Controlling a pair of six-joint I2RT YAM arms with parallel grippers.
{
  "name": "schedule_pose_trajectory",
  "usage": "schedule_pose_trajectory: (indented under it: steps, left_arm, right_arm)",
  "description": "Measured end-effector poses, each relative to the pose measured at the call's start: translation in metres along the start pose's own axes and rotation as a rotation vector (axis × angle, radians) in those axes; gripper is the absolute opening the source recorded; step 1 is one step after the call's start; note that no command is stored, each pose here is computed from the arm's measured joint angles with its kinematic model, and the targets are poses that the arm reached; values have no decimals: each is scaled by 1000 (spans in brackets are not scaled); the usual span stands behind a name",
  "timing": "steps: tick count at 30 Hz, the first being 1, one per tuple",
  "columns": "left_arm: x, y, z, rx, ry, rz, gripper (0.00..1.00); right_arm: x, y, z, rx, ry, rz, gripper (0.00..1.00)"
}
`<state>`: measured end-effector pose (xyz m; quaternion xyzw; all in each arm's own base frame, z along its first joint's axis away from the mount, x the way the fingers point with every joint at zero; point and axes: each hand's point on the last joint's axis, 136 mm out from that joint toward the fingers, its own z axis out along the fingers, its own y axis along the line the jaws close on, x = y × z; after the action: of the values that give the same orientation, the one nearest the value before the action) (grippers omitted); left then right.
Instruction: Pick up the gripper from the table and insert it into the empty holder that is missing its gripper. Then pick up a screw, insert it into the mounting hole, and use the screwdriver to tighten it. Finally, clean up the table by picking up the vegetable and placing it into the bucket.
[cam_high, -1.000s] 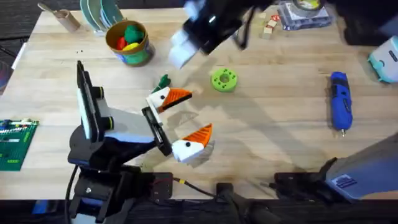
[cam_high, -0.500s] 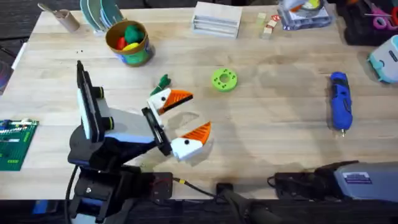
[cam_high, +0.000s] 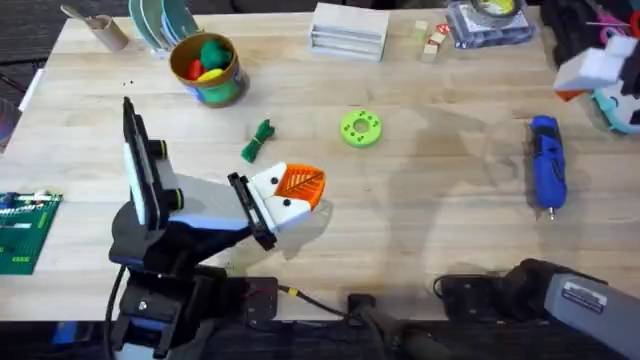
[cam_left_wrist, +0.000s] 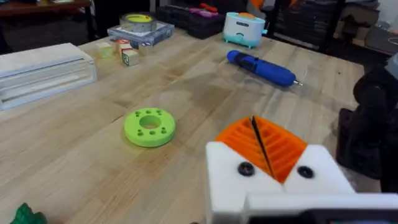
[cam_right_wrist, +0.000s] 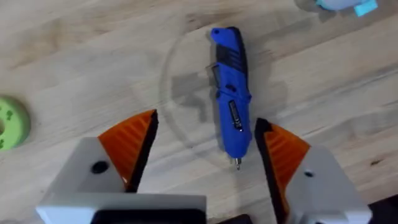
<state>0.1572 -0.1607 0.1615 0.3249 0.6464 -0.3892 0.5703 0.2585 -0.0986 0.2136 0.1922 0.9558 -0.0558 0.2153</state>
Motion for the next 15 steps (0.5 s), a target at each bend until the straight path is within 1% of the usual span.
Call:
schedule_pose_trajectory:
  steps: [5, 10, 12, 15]
  left_arm:
    - [0, -1, 0, 4, 0, 11, 5]
    - [0, -4, 0, 22, 2, 50, 4]
    - [1, -4, 0, 26, 2, 57, 4]
    - [1, -5, 0, 27, 2, 63, 4]
  right_arm:
    - [0, -15, 15, 24, -6, 50, 994]
    - [-15, -33, 35, 73, -18, 87, 992]
    - [-17, -39, 47, 93, 6, 74, 994]
    - [-13, -44, 69, 102, 79, -6, 994]
